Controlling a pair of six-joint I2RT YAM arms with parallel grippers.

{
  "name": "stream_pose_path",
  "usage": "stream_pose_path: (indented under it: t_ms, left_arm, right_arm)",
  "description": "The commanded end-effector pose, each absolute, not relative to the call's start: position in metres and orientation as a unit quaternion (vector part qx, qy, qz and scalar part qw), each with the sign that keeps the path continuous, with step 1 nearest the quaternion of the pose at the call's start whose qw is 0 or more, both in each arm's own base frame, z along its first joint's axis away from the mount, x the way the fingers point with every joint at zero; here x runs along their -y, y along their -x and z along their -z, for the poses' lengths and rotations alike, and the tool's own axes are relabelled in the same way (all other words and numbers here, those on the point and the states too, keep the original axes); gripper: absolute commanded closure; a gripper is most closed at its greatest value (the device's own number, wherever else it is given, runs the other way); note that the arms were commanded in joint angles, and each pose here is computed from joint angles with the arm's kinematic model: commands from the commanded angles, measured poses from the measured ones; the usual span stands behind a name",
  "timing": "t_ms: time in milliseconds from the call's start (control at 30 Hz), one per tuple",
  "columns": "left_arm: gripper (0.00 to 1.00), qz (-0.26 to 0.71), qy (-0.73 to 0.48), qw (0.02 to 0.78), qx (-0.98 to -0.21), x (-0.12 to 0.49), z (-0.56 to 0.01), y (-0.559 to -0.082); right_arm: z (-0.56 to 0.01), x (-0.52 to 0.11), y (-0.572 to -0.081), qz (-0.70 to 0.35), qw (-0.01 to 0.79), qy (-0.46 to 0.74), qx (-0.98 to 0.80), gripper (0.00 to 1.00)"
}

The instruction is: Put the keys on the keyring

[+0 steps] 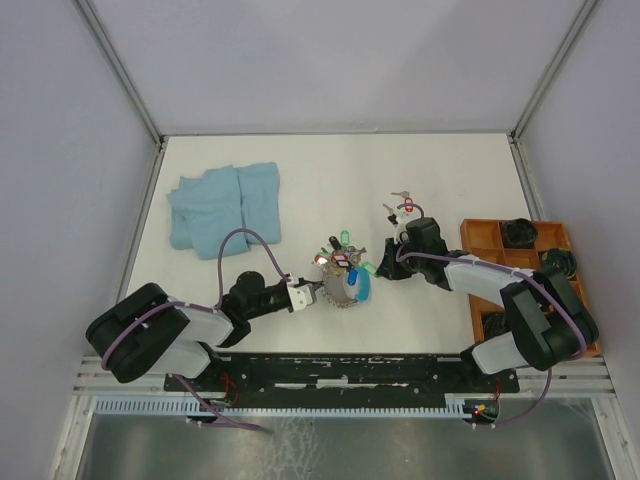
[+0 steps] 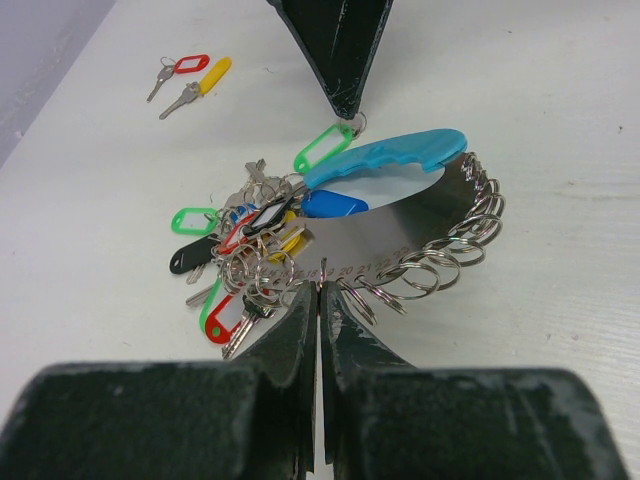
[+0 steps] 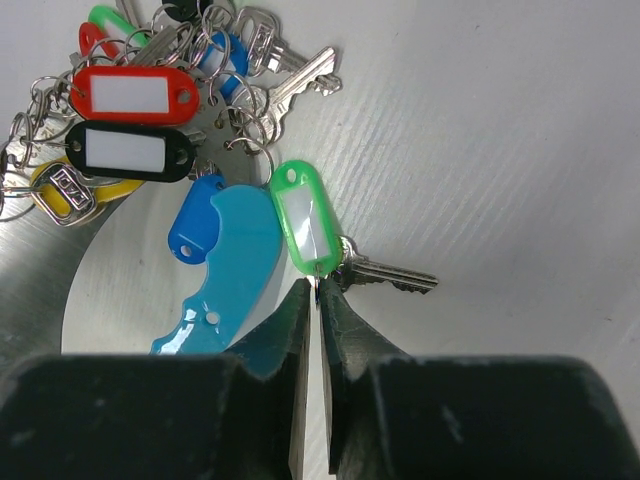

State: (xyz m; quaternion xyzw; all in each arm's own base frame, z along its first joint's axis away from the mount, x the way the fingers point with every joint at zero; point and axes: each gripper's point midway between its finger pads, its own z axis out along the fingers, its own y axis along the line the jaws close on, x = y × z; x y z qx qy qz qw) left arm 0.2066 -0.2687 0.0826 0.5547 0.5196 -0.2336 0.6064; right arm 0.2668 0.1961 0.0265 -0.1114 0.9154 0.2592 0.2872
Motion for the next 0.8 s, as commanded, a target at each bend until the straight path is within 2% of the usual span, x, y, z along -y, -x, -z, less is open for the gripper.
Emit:
stream_pose_path:
  t_ms: [0, 400, 667, 767]
  left_arm:
    - [0.97, 0.243, -0.545, 0.634, -0.492, 0.276, -0.107, -0.210]
    - [0.97, 0.243, -0.545, 0.634, -0.492, 0.276, -0.107, -0.210]
    - [0.97, 0.243, -0.546, 0.634, -0.491, 0.276, -0.107, -0.210]
    - [0.97, 0.244, -0.545, 0.634, -0.491, 0.276, -0.107, -0.209]
  right_arm:
    - [-0.046, -0.205, -0.282, -0.274, 0.316, 0.114, -0.901, 0.85]
    - [-0.034, -0.203, -0.280, -0.269, 0.302, 0.110, -0.908, 0.84]
    - [-0.042, -0.198, -0.278, -0.259, 0.314, 0.125, -0.905, 0.99]
    - [-0.051, -0.197, -0.278, -0.256, 0.329, 0.140, -0.898, 0.99]
